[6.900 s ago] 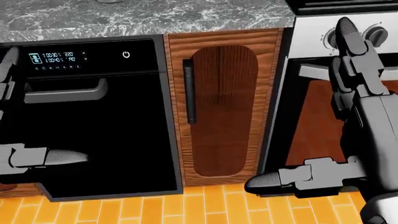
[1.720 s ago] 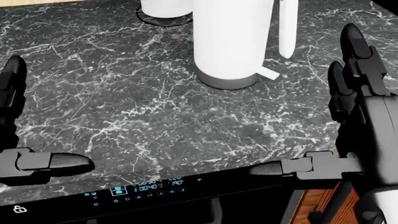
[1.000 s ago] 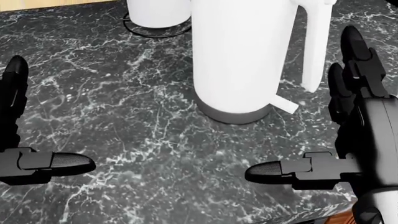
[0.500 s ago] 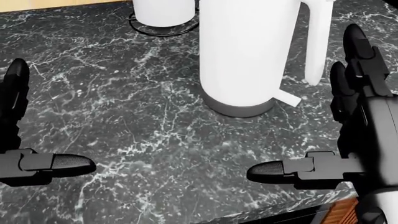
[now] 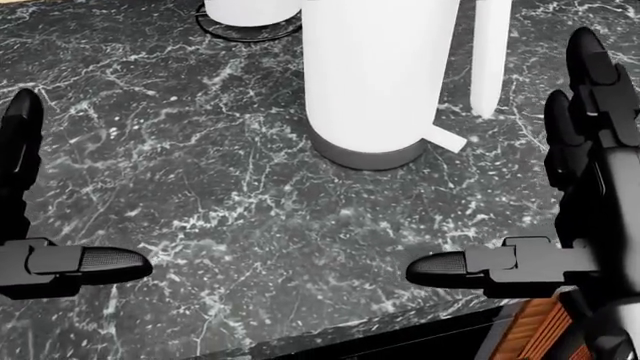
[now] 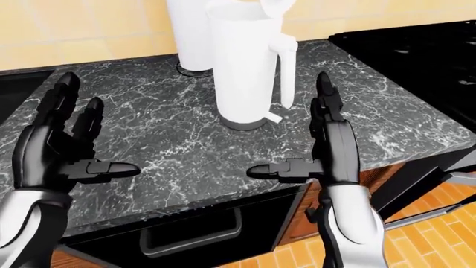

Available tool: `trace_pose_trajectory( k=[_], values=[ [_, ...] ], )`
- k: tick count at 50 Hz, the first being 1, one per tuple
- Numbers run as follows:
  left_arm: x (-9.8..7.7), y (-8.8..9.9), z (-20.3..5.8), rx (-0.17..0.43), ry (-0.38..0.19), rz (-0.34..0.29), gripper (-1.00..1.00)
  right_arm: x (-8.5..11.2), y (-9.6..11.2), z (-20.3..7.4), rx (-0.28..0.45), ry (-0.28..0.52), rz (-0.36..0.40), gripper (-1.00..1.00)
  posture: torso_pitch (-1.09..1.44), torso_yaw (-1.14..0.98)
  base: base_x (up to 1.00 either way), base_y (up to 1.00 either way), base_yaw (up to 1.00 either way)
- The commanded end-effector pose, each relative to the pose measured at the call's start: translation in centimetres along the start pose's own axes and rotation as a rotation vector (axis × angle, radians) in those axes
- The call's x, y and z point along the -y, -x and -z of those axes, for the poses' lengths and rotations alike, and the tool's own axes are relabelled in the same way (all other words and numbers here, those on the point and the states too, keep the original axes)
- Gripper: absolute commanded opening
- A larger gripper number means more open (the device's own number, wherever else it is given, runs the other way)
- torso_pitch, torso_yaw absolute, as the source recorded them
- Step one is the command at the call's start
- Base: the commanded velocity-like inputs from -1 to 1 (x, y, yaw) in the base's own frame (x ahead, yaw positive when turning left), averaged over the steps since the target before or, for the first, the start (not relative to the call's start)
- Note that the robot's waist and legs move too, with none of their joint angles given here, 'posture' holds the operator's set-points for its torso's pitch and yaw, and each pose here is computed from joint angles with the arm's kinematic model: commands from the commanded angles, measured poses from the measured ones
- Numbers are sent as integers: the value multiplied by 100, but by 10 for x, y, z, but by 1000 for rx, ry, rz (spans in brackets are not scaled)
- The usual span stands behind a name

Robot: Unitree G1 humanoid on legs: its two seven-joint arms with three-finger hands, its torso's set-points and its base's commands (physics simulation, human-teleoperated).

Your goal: Close the lid of the electric kettle.

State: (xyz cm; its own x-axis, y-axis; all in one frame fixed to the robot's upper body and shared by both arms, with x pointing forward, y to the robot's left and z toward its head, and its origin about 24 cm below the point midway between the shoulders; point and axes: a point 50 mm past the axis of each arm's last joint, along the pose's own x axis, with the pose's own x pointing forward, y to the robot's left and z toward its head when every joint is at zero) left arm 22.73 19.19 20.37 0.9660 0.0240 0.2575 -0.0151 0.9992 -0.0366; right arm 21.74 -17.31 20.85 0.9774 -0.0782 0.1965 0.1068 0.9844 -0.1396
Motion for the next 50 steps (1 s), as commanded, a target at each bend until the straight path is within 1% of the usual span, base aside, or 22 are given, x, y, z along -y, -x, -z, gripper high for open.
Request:
trace_pose_trajectory(
  k=[1, 8, 19, 21, 29, 40, 45, 50],
  values=[
    [1, 1, -13, 68, -8, 6, 100, 1, 1, -12, 74, 15, 10, 100, 0, 0, 0, 0, 0],
    [1, 2, -15, 69, -9, 4, 100, 5, -4, -12, 70, 13, 22, 100, 0, 0, 0, 0, 0],
    [-1, 1, -15, 71, -13, 2, 100, 10, -16, -19, 62, 45, 25, 100, 0, 0, 0, 0, 0],
    [-1, -1, -11, 68, -14, 3, 100, 12, -18, -21, 63, 51, 26, 100, 0, 0, 0, 0, 0],
    [-2, -4, -7, 70, -14, 3, 100, 21, -23, -38, 75, 83, 27, 100, 0, 0, 0, 0, 0],
    [-3, -3, -6, 70, -13, 1, 100, 28, -26, -49, 79, 114, 27, 100, 0, 0, 0, 0, 0],
    [-3, -2, -7, 69, -14, 2, 100, 36, -30, -63, 89, 136, 32, 100, 0, 0, 0, 0, 0],
    [-3, -2, -8, 69, -13, 1, 100, 42, -32, -70, 92, 157, 36, 100, 0, 0, 0, 0, 0]
  ],
)
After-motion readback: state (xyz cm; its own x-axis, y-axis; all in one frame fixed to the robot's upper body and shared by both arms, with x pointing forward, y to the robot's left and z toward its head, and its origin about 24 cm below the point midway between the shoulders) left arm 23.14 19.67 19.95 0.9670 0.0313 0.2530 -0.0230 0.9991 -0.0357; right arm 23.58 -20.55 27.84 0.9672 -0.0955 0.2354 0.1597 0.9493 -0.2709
